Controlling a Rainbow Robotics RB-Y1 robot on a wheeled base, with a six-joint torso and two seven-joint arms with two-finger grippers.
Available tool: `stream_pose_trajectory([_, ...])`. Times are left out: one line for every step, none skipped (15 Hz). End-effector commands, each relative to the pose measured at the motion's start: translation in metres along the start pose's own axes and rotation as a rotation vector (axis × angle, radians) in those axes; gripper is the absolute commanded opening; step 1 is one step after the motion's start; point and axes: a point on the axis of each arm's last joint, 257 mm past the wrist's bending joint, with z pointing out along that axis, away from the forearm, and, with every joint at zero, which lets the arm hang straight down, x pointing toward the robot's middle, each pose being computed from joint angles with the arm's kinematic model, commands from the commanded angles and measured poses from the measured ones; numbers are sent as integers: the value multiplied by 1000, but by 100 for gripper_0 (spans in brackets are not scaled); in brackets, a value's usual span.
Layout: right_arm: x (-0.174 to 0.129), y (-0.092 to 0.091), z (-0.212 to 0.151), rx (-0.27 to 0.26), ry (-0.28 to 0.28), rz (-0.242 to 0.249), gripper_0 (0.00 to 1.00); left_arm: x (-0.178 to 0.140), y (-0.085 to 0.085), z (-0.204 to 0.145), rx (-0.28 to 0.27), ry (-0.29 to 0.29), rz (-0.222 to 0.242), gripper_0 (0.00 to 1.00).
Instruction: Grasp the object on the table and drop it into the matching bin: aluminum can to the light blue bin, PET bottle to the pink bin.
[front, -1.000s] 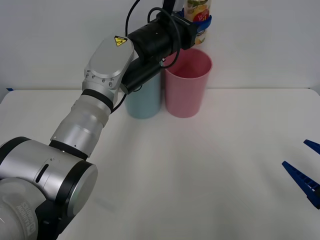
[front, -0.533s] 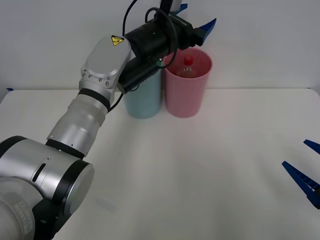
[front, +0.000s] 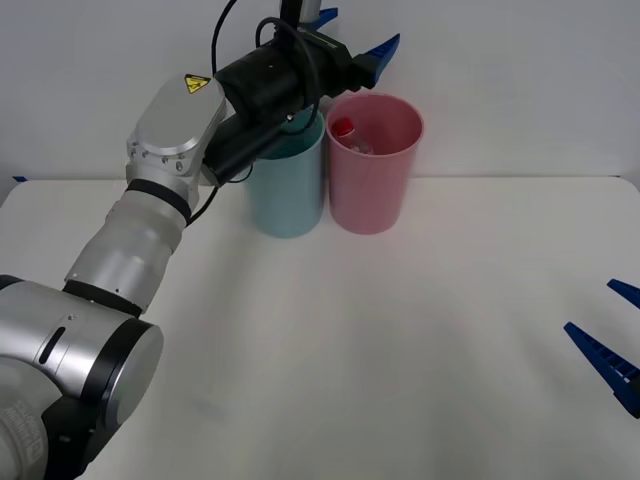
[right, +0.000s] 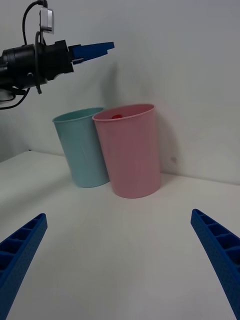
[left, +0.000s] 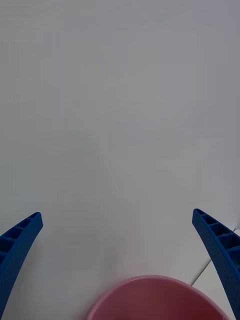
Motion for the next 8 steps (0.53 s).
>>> stream_pose_trajectory([0,0,0,0,0,0,100,-5,29,-28,-29,-30,-23,100])
stream_pose_trajectory([0,0,0,0,0,0,100,-7,40,-41,-44,-42,-28,100])
stream_pose_trajectory([0,0,0,0,0,0,100,-4,53,-56,-59,-42,-25,100])
stream_pose_trajectory([0,0,0,0,0,0,100,-1,63,-70,-71,-41,-26,100])
stream_pose_trajectory([0,0,0,0,0,0,100,-1,72,-85,-78,-46,-26,100])
stream_pose_trajectory([0,0,0,0,0,0,100,-2,77,-103,-72,-52,-34,100])
stream_pose_trajectory([0,0,0,0,0,0,100,-2,82,-116,-74,-56,-37,100])
stream_pose_trajectory([0,0,0,0,0,0,100,-2,87,-137,-76,-63,-43,100])
